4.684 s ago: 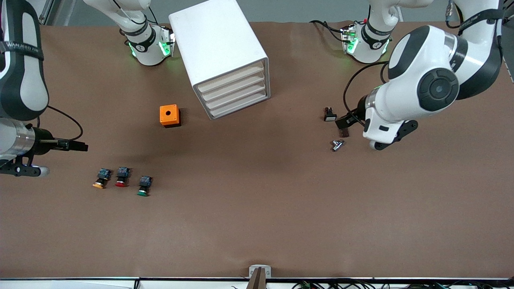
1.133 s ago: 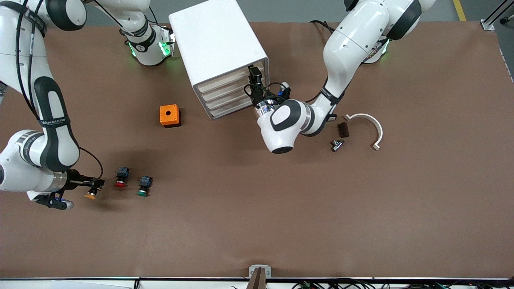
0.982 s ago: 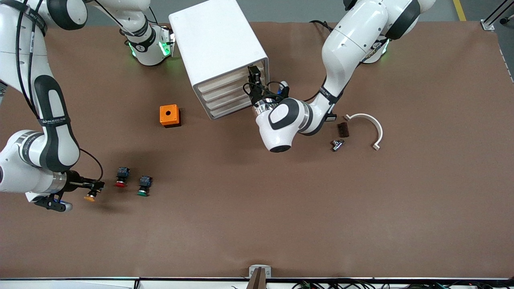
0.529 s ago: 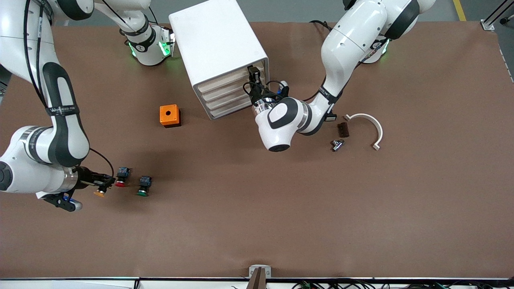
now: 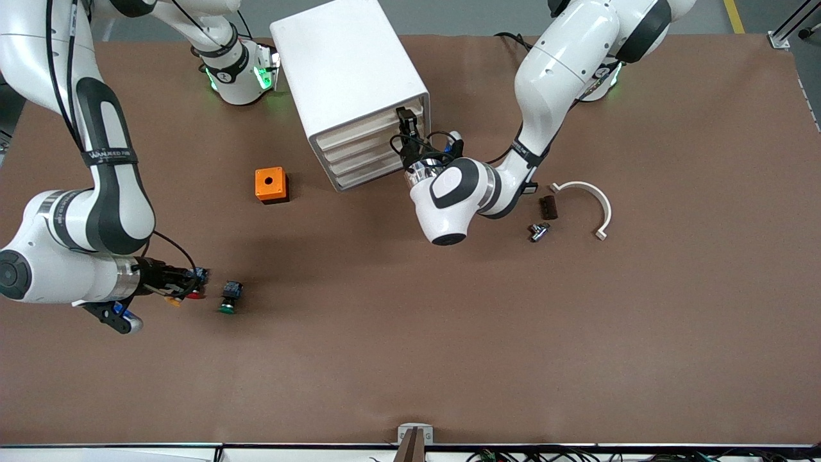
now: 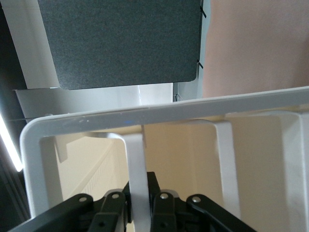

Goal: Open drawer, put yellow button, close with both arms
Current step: 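Pull the drawer open with the left gripper while the right gripper lifts the button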

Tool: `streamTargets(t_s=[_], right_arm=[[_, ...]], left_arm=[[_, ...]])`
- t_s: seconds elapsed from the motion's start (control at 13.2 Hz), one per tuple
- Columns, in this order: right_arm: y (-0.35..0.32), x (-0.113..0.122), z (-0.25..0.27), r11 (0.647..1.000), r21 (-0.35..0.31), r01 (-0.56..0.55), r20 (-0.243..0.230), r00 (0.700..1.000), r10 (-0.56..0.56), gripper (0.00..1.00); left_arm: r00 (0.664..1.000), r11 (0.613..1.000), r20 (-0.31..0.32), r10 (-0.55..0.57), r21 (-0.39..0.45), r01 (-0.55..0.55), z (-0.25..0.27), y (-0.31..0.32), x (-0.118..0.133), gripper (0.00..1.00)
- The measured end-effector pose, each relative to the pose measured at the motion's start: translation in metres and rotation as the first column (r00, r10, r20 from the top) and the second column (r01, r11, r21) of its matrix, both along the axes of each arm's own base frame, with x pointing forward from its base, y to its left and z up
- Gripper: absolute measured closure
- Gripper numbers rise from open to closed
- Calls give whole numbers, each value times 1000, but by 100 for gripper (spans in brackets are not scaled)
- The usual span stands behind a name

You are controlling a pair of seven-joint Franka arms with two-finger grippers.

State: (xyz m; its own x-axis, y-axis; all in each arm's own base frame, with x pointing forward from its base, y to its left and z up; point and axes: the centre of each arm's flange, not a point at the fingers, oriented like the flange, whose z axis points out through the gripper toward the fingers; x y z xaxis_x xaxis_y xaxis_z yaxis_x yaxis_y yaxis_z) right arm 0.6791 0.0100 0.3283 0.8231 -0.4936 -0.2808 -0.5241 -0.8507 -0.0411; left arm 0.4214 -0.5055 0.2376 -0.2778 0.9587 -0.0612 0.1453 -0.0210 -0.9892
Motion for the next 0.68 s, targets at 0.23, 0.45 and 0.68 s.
streamTargets(t_s=[0.23,0.45,0.68], right_arm=[[28,-5,19,998,-10,64,-23,998,-64,59],[69,-12,41,991,-35,128,-31,991,-129,59],[120,-26,68,977,-68,204,-47,977,-207,59]], left_arm=[[999,999,13,42,11,-42,2,21,26,88],[993,994,32,110,8,-110,5,49,60,87],[983,985,64,173,1,-174,9,71,88,85]])
